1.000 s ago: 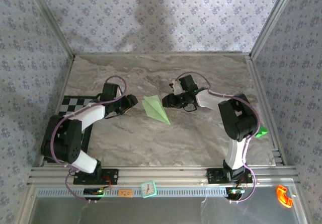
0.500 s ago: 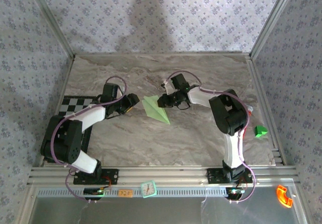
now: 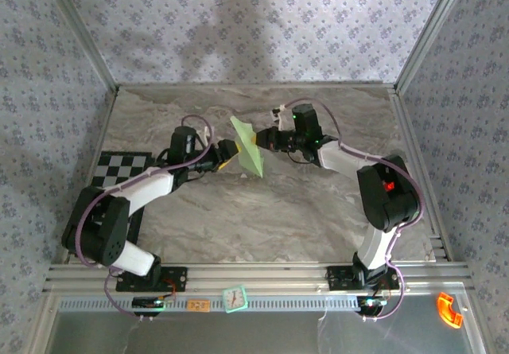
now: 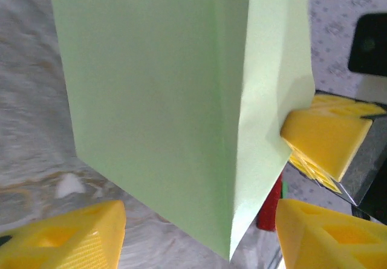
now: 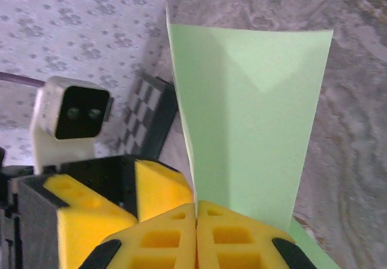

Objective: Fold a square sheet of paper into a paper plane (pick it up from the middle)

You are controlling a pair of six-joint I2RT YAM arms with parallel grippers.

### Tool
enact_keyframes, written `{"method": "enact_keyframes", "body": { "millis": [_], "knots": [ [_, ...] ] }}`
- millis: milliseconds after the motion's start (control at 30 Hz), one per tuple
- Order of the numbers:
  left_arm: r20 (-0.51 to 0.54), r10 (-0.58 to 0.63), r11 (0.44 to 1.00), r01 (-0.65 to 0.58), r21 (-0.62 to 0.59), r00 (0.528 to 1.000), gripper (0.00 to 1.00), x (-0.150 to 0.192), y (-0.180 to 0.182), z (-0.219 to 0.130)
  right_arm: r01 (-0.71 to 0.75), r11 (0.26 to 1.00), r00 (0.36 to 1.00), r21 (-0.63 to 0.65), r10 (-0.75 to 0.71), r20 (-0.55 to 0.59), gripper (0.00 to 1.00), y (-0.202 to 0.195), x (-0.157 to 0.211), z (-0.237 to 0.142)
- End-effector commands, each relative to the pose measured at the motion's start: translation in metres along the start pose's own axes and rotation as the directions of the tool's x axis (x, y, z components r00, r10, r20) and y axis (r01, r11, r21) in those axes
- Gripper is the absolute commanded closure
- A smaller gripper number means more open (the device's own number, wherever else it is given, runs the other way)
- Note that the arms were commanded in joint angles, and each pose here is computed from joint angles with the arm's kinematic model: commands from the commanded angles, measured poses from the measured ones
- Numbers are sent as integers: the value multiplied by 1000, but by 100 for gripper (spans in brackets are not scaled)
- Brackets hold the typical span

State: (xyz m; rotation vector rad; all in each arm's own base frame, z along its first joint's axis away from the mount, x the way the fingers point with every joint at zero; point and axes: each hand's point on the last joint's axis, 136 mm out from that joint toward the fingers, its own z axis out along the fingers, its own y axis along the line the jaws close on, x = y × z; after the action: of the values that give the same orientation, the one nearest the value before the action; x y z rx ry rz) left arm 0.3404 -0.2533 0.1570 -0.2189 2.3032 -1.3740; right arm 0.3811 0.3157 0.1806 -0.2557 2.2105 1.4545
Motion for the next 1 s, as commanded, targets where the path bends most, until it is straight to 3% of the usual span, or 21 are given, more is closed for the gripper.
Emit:
{"method": "enact_keyframes", "body": {
  "millis": [0,300,600,967],
  "knots": [
    [8,68,988,-69,138,998,33,-9,-45,8,-80,989,996,-128,85,35,92,28,-12,-9],
    [-25,109,970,-101,220,994,38,0,-63,23,-158,966,984,-204,170,42,92,36,-17,-16],
    [-4,123,944,-116,308,992,55,-1,-78,19,-194,954,977,-230,209,44,90,35,-19,-21],
    [-11,101,953,-94,288,995,73,-2,-71,24,-216,950,971,-227,233,51,84,28,-17,-26]
  ]
}}
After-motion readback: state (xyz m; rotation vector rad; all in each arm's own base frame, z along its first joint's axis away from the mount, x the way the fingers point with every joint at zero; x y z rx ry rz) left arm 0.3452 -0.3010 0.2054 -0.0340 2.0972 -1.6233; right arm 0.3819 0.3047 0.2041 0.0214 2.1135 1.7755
